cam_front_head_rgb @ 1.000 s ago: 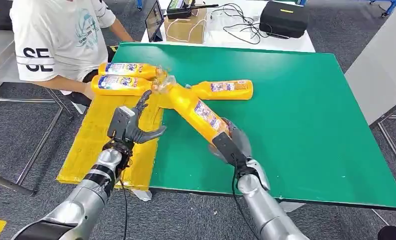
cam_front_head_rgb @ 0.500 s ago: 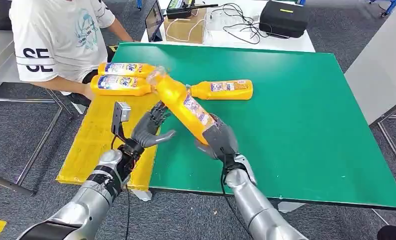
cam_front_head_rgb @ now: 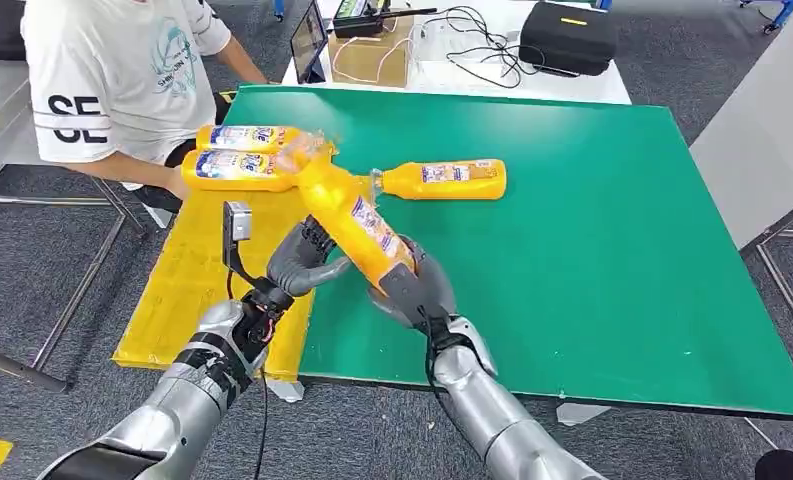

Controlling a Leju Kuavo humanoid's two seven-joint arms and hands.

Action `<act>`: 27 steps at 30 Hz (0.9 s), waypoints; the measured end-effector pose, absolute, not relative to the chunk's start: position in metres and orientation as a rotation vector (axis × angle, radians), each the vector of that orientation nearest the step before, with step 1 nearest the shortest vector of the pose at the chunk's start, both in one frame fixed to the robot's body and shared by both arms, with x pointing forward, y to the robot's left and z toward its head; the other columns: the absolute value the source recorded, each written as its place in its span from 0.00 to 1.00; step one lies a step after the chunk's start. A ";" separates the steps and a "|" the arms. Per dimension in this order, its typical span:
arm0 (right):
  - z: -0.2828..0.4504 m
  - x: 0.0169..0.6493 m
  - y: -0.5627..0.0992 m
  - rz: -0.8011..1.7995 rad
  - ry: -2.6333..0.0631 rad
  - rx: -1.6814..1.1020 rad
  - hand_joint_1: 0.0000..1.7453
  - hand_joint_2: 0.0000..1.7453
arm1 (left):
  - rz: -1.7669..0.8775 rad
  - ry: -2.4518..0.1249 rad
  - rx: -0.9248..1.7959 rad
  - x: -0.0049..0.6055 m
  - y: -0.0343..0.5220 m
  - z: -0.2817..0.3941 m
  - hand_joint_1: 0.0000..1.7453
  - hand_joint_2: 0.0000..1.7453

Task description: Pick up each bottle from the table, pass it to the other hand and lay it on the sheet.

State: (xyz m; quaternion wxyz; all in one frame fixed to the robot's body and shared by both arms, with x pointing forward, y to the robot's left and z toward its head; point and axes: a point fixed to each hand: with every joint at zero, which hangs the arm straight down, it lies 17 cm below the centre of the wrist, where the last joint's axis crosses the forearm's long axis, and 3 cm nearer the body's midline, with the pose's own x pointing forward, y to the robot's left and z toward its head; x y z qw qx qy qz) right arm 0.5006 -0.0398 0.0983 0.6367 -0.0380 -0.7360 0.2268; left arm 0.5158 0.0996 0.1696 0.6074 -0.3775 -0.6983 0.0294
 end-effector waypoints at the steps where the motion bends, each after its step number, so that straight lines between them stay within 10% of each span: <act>1: 0.097 0.500 -0.039 0.525 -1.677 -0.084 1.00 1.00 | 0.070 -1.615 -0.863 0.516 0.100 0.169 0.00 1.00; 27: 0.082 0.489 -0.025 0.623 -1.645 -0.119 0.96 1.00 | 0.092 -1.623 -0.638 0.534 0.123 0.144 0.00 1.00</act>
